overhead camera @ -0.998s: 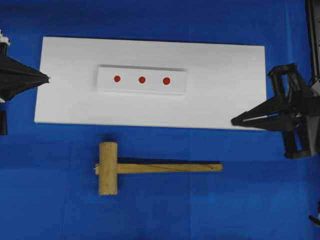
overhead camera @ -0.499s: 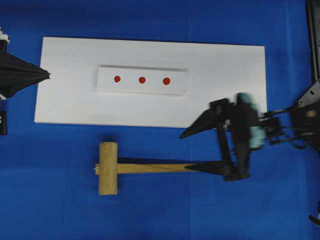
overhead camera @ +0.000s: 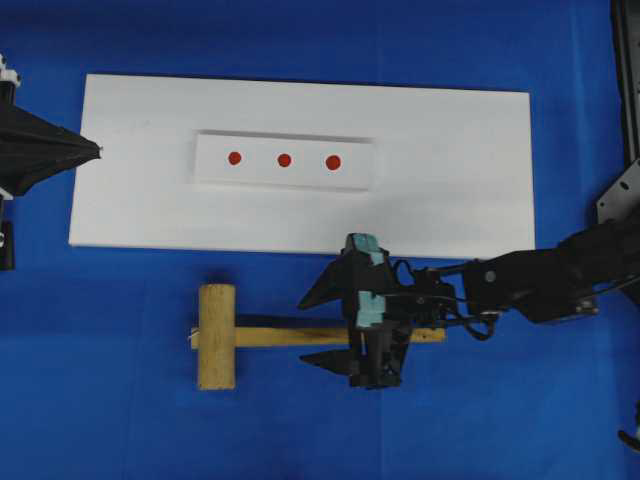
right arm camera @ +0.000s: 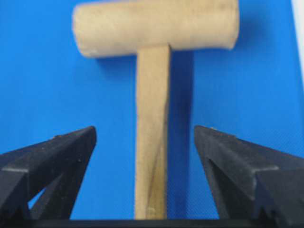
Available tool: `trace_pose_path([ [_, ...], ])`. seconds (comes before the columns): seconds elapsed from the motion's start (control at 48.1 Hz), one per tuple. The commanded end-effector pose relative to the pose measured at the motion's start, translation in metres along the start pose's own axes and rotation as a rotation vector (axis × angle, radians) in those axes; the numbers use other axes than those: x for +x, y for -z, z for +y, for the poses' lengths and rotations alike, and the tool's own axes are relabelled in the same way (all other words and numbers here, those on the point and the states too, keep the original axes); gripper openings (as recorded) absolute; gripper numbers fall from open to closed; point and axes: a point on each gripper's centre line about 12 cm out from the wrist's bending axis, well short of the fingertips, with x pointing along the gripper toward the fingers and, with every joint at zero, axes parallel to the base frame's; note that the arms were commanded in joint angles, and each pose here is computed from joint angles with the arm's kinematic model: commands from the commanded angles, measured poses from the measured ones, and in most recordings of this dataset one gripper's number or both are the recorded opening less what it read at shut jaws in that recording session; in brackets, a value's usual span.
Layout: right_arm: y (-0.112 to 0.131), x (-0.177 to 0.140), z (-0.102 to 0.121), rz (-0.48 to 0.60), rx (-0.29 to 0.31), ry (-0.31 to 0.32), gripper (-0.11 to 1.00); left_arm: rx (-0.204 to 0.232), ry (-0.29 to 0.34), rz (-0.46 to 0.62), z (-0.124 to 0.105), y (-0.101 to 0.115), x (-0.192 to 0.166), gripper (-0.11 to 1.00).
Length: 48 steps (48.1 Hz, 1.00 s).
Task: Hit the mark with a hammer.
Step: 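Close the right gripper on the handle and lift the mallet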
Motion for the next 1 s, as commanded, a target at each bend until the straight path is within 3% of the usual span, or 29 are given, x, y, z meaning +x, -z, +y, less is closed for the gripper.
trace_pose_path([
  [0.0, -0.006, 0.008, 0.009, -0.019, 0.007, -0.015, 0.88, -0.004, -0.003, -0.012, 0.001, -0.004, 0.002, 0.0],
  [0.395, 0.013, 0.026, 0.007, 0.023, 0.006, 0.002, 0.84, -0.004, -0.003, -0.011, 0.001, -0.004, 0.001, 0.0],
  [0.457, 0.015, 0.028, 0.005, 0.029, 0.0, 0.007, 0.74, -0.006, -0.002, -0.008, 0.0, -0.003, 0.001, 0.0],
  [0.603, 0.017, 0.027, 0.002, 0.032, -0.013, 0.011, 0.3, -0.006, -0.002, -0.009, 0.0, -0.003, 0.001, 0.0],
  [0.686, 0.014, 0.026, 0.004, 0.024, -0.013, 0.007, 0.12, -0.006, -0.002, -0.009, 0.0, -0.003, 0.001, 0.0],
  [0.977, -0.019, 0.001, 0.019, -0.056, -0.007, -0.038, 0.1, -0.008, -0.002, -0.009, 0.0, -0.003, 0.001, 0.0],
])
